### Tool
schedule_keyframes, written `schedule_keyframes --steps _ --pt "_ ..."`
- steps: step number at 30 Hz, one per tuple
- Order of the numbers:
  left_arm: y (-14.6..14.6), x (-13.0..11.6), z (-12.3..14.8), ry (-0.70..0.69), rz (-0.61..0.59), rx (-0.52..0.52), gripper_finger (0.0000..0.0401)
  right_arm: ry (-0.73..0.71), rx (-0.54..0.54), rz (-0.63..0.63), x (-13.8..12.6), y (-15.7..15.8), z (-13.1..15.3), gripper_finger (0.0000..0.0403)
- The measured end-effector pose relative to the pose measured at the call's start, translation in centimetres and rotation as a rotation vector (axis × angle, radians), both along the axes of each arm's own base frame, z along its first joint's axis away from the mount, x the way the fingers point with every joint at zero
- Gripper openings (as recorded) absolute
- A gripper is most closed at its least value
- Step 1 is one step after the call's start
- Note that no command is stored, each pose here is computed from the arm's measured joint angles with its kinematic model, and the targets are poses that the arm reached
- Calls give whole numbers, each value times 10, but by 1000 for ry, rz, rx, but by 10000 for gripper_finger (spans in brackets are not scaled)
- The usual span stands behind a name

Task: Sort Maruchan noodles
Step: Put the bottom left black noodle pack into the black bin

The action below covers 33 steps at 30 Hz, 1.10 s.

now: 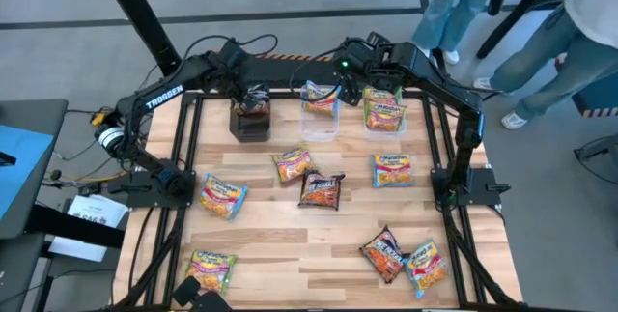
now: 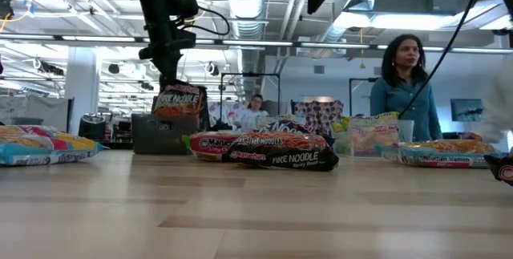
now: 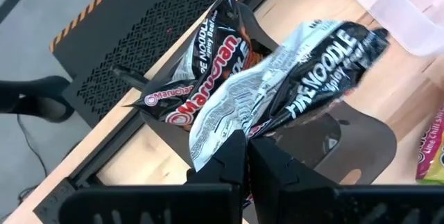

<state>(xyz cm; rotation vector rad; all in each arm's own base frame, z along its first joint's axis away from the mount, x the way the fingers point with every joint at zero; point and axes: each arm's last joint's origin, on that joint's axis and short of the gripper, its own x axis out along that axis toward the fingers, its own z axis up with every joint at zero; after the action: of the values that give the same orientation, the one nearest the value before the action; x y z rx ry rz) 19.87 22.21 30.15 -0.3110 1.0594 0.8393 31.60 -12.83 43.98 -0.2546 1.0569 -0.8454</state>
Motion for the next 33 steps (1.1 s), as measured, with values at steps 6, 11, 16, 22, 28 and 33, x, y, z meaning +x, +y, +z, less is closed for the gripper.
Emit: schedule_keyframes --steps 6,11,16,22,28,33 --pt "7 3 -12 20 12 -36 0 3 2 2 0 0 0 147" --pt "12 8 -23 25 17 -81 0 -2 44 29 0 2 -1 147" --pt "14 8 -23 22 28 -78 0 -5 52 34 0 2 -1 147" --pt "16 6 -23 36 39 -55 0 1 54 34 0 2 -2 147" --pt "16 7 -23 40 -2 -53 18 19 60 33 -2 2 -3 147" --pt "16 6 -23 41 6 -57 61 26 63 33 -2 3 -3 147"
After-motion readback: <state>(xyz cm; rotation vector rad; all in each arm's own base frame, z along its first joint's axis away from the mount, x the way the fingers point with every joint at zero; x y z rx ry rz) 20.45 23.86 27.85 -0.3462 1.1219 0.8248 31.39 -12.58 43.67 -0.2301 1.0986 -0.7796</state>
